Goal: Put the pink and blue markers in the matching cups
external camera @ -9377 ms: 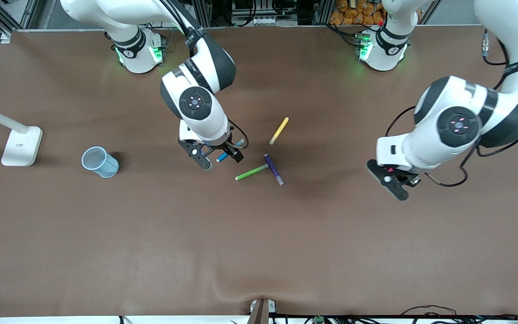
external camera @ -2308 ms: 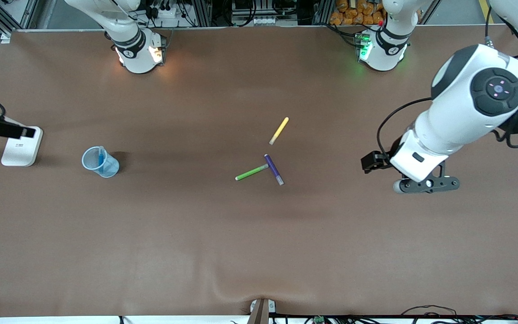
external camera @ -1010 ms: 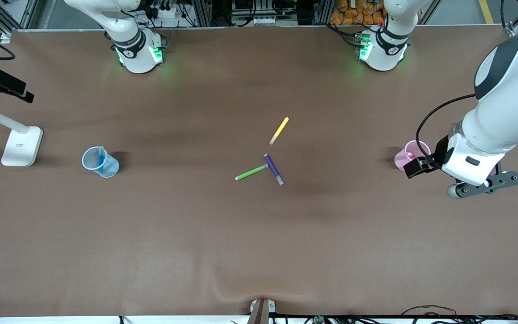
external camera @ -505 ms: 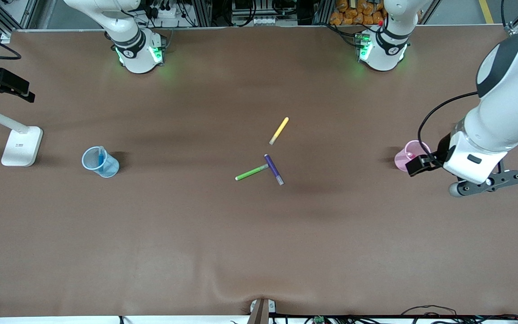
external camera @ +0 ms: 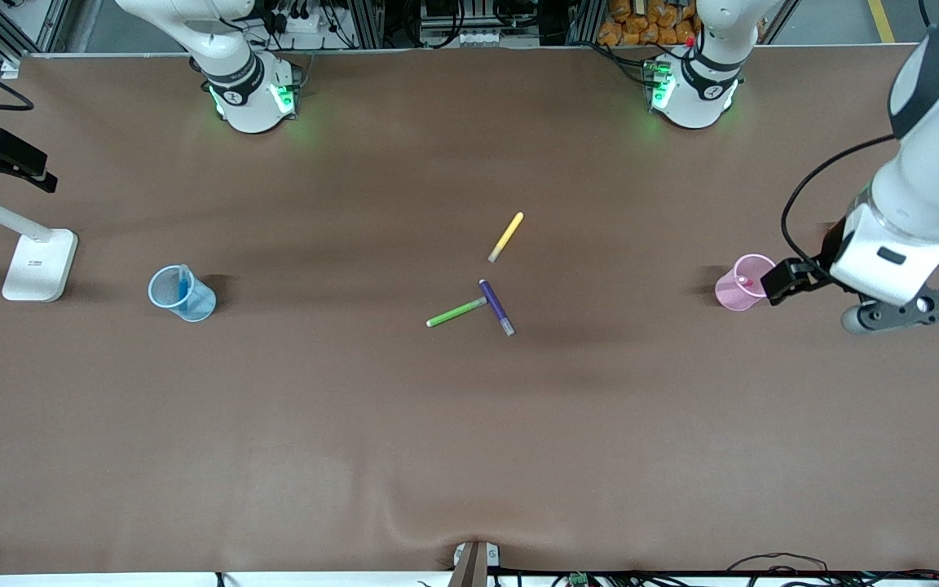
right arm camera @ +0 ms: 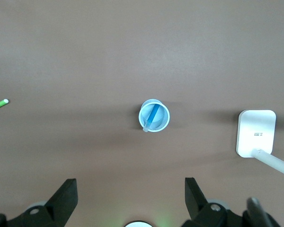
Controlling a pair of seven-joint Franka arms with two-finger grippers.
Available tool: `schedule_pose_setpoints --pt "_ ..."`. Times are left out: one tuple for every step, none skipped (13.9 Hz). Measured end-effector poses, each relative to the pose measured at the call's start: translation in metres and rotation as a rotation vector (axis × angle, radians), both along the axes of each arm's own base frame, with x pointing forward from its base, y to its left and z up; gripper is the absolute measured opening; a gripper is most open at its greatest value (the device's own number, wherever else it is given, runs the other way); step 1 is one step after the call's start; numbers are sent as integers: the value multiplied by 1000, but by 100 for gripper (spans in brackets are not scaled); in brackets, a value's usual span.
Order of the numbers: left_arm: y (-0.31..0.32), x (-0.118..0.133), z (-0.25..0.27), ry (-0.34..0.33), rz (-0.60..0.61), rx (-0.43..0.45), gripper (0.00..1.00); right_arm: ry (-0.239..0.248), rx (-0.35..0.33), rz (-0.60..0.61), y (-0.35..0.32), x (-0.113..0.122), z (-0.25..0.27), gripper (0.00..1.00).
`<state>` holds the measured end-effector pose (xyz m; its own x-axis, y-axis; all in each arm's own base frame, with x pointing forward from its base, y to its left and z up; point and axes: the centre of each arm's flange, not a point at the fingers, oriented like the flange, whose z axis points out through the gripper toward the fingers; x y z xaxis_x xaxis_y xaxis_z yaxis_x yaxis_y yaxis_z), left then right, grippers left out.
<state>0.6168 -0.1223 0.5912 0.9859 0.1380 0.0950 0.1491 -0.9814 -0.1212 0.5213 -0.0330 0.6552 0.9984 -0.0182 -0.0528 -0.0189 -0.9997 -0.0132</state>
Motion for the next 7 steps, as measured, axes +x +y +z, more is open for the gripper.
schedule_pose_setpoints --pt "3 -3 5 8 9 -11 100 0 0 0 0 0 0 100" --pt "9 -7 13 16 25 -38 100 0 0 0 0 0 0 100" --pt "18 -12 24 15 43 -67 100 0 0 0 0 0 0 100" --pt "30 -17 36 6 51 -83 100 0 0 0 0 0 0 100" --pt "41 -23 47 -2 49 -83 100 1 0 0 0 0 0 100" --pt "48 -30 54 -7 48 -74 100 2 0 0 0 0 -1 100" --pt "52 -36 59 -9 50 -62 100 2 0 1 0 0 -1 100"
